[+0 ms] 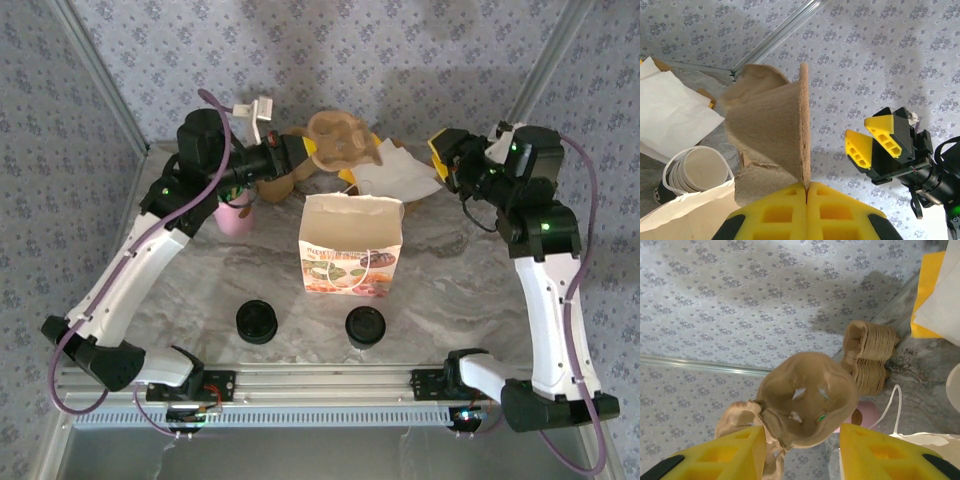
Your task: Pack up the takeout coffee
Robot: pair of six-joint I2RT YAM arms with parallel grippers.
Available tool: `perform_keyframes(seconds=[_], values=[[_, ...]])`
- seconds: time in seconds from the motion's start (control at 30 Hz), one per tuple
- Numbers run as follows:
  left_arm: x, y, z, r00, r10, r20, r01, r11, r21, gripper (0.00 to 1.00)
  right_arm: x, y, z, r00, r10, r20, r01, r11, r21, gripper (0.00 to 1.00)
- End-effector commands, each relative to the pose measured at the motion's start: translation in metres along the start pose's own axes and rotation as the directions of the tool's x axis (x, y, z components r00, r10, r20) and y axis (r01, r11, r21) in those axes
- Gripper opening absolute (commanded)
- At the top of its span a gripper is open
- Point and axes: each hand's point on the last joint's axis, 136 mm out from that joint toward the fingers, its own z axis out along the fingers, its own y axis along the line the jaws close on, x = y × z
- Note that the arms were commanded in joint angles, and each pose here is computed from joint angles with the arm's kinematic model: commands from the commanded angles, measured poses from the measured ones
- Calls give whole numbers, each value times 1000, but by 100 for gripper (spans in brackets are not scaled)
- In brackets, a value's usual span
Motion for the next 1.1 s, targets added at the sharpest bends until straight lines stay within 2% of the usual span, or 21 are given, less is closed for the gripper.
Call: perform_keyframes(seconds=[0.0,0.07,0.2,0.3,0.43,0.63,1.07], values=[[-4,-17,-21,997,71,9,-71,997,-12,0,6,22,-11,975,-221,-31,220,975,-15,44],[-2,-16,-25,996,87,-12,-88,996,-35,0,19,33,-13,934,-345,-91,344,939,-26,45],[7,-17,-30,989,127,-72,-132,989,-64,0,53,42,-7,796,-555,-240,559,827,-56,47],[14,-16,-35,984,137,-116,-149,984,-97,0,82,45,2,713,-613,-342,619,778,-105,50],[19,-17,-38,980,140,-138,-157,980,-119,0,105,40,16,653,-644,-398,667,738,-99,54],[28,-15,-38,979,122,-162,-145,980,-138,0,123,34,29,650,-630,-425,659,746,-97,62],[31,-20,-36,979,121,-163,-142,981,-129,0,128,29,54,698,-588,-409,613,786,-82,63]])
